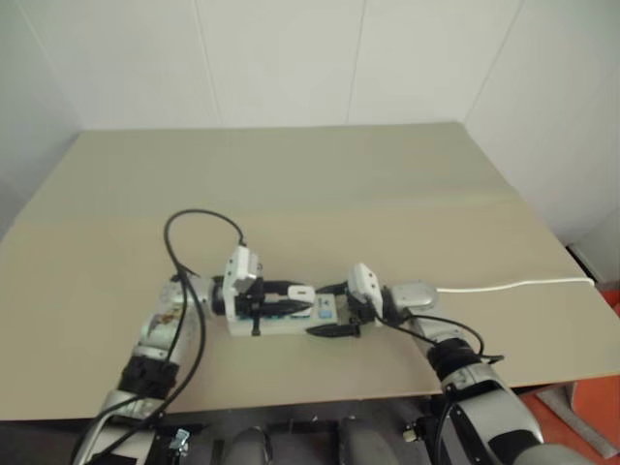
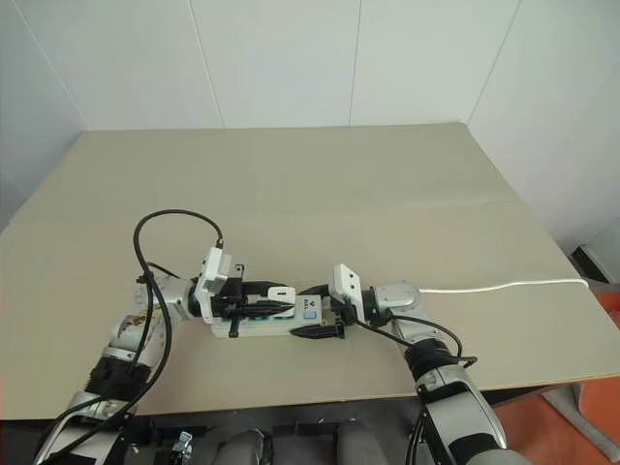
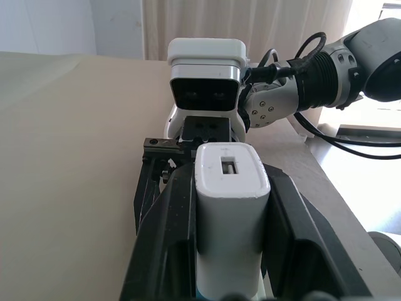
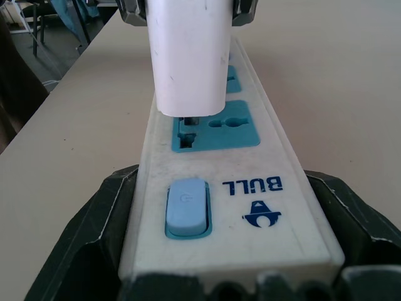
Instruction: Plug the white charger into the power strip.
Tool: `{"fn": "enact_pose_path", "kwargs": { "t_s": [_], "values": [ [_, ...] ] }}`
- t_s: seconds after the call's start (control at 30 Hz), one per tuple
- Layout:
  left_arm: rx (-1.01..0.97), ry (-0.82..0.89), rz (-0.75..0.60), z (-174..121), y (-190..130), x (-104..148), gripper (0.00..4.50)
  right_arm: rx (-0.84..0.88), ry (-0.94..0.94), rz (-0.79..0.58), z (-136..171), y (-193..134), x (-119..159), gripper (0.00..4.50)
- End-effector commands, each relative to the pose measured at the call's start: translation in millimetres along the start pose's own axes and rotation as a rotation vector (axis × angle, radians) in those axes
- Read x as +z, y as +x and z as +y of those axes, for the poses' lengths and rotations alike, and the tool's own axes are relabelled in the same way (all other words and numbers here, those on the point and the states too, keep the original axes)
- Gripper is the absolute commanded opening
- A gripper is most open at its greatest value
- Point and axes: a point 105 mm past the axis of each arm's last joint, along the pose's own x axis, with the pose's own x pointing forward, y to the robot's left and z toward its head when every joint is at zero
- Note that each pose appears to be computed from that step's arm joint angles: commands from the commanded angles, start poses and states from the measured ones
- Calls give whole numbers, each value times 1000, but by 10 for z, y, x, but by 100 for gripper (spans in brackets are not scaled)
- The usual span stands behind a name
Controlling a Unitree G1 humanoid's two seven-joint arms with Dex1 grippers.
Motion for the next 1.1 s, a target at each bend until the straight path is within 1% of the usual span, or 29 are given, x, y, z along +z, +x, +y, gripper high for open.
{"fn": "enact_pose_path", "kwargs": {
  "t_s": [0.03, 0.73, 1.1],
  "values": [
    [-5, 58, -17, 33, 34, 104, 101, 36, 31, 75, 85, 31, -163, 345],
    [-51, 17, 15, -64, 21, -26, 101, 25, 30, 81, 76, 1, -162, 345],
    [-26, 0, 34, -81, -38, -98, 101, 24, 30, 80, 77, 9, -160, 345]
  ]
}}
